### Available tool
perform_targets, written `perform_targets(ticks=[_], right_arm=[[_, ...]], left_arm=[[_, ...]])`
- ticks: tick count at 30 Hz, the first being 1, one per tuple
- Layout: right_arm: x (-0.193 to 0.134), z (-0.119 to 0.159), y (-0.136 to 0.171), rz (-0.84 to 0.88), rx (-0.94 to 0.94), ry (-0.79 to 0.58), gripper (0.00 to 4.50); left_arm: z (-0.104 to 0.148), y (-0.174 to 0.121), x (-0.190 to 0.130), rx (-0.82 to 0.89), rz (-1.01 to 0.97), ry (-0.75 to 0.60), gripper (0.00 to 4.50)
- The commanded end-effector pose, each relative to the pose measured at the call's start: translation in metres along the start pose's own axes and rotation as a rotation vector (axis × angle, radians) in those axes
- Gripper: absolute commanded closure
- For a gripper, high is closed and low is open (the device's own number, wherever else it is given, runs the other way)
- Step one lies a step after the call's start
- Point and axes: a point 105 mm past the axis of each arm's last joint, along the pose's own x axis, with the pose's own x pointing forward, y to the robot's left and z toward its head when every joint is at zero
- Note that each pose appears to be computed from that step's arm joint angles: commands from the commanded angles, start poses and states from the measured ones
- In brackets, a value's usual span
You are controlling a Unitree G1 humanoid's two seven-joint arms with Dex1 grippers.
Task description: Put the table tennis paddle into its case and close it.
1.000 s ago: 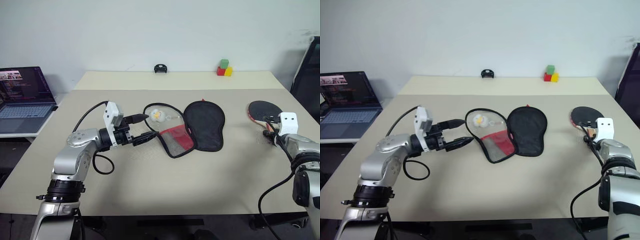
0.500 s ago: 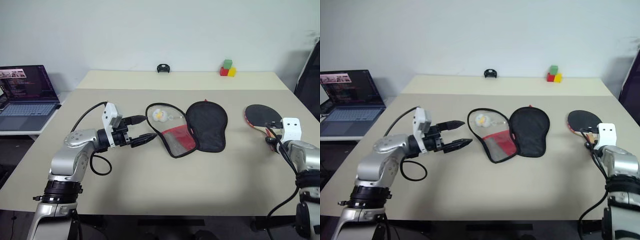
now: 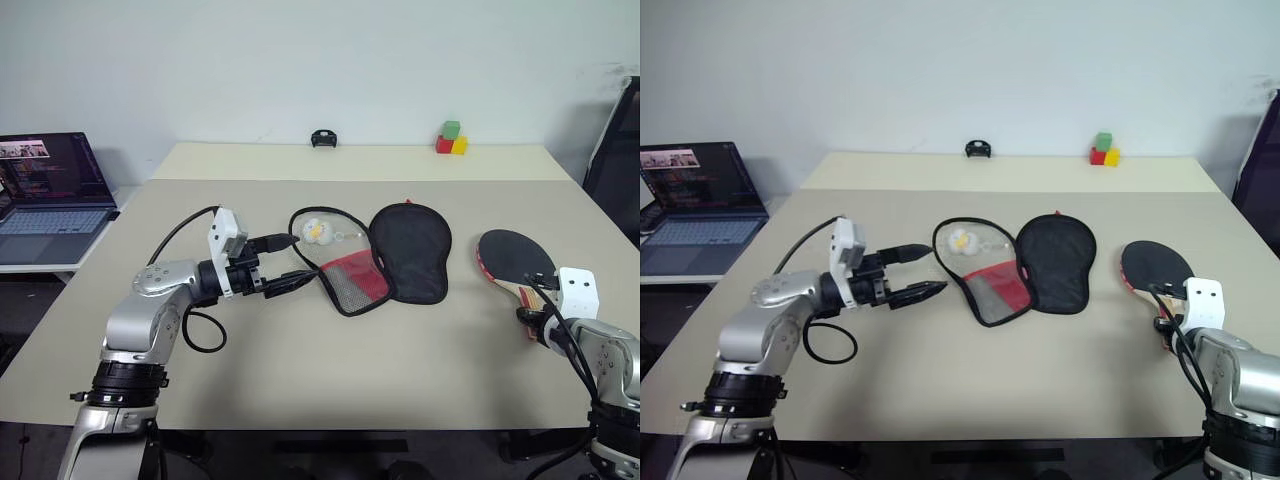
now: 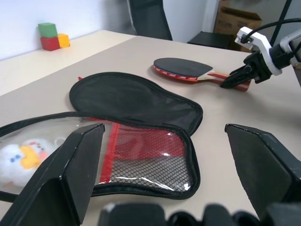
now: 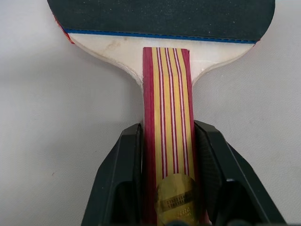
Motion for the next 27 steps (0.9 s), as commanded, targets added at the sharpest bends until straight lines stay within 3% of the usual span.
perform_targets(ticks=[1,3,18,21,24,27], right_arm=[[0.010,-0.007,-0.001,-0.006,0.008,0.028,2.37],[0.014,-0.002,0.002,0.009,0.002,0.013,1.85],[0.039,-0.007,0.008,0.054,-0.073,0.014,1.85],[0.042,-0.014,0.007,0.054,-0.066,0.042,2.39],[0.043,-0.018,0.007,0.049,-0.030,0.066,3.24],[0.045,-0.018,0.006,0.037,0.000,0.067,3.40]], left_arm=[[0.013,-0.001,0.003,0.045,-0.017,-0.026,0.00],[0.014,-0.001,0.002,0.047,-0.016,-0.028,0.00],[0.015,-0.001,-0.003,0.053,0.003,-0.026,0.00],[0.015,-0.001,-0.004,0.053,0.006,-0.025,0.00],[0.014,0.000,-0.005,0.054,0.007,-0.022,0.00],[0.014,0.001,-0.006,0.055,0.010,-0.020,0.00]])
